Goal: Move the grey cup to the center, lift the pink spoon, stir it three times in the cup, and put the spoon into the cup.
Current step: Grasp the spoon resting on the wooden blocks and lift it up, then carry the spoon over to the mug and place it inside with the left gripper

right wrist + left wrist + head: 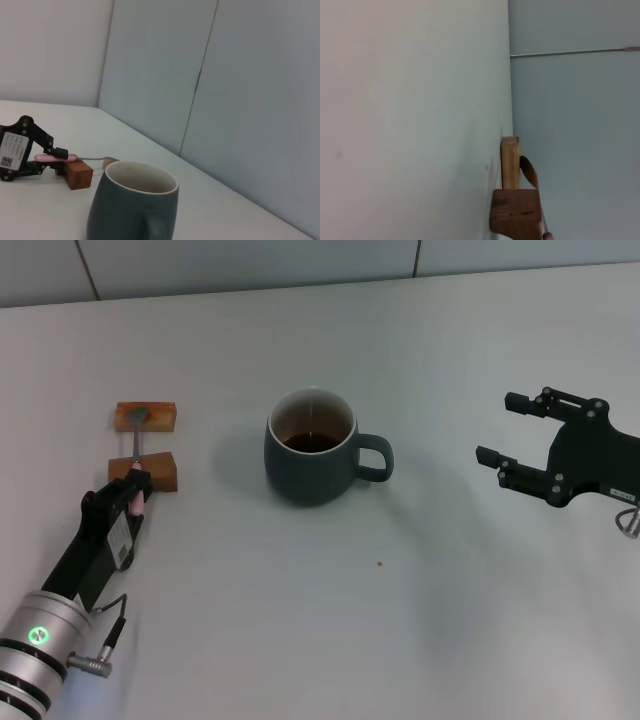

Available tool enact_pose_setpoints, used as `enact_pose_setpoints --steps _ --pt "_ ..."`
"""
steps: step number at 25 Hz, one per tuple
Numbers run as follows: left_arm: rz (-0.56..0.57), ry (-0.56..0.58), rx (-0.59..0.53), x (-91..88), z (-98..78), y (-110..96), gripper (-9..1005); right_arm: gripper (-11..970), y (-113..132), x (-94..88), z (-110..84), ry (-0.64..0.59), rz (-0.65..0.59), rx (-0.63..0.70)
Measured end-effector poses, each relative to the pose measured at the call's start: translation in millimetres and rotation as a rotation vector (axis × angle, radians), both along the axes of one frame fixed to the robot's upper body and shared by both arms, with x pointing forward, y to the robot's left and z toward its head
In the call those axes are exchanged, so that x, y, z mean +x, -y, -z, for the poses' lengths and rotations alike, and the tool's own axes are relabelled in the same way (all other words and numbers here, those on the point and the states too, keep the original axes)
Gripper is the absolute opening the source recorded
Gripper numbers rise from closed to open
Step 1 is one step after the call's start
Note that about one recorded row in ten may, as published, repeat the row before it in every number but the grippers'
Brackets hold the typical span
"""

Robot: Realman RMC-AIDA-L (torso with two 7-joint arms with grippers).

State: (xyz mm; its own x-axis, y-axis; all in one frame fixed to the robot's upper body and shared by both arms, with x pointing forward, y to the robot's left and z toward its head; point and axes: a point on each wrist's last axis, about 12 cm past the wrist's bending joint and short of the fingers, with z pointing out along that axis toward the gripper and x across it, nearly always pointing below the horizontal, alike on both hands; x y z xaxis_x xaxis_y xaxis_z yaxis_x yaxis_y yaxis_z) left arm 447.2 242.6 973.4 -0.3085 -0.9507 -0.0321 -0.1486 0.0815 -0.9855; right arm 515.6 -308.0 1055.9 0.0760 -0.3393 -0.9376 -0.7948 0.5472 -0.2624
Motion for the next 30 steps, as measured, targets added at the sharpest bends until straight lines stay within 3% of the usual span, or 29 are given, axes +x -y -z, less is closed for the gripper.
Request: enact_pose_setpoints --steps 19,30 --pt "0.033 0.051 0.004 0.2 -5.7 -2 135 682 -2 3.2 1.3 -0.003 0.012 -0.006" --pt "0.197 0.217 0.083 19.4 -25.7 -7 135 682 -5 3.8 3.2 -0.002 0.021 -0.011"
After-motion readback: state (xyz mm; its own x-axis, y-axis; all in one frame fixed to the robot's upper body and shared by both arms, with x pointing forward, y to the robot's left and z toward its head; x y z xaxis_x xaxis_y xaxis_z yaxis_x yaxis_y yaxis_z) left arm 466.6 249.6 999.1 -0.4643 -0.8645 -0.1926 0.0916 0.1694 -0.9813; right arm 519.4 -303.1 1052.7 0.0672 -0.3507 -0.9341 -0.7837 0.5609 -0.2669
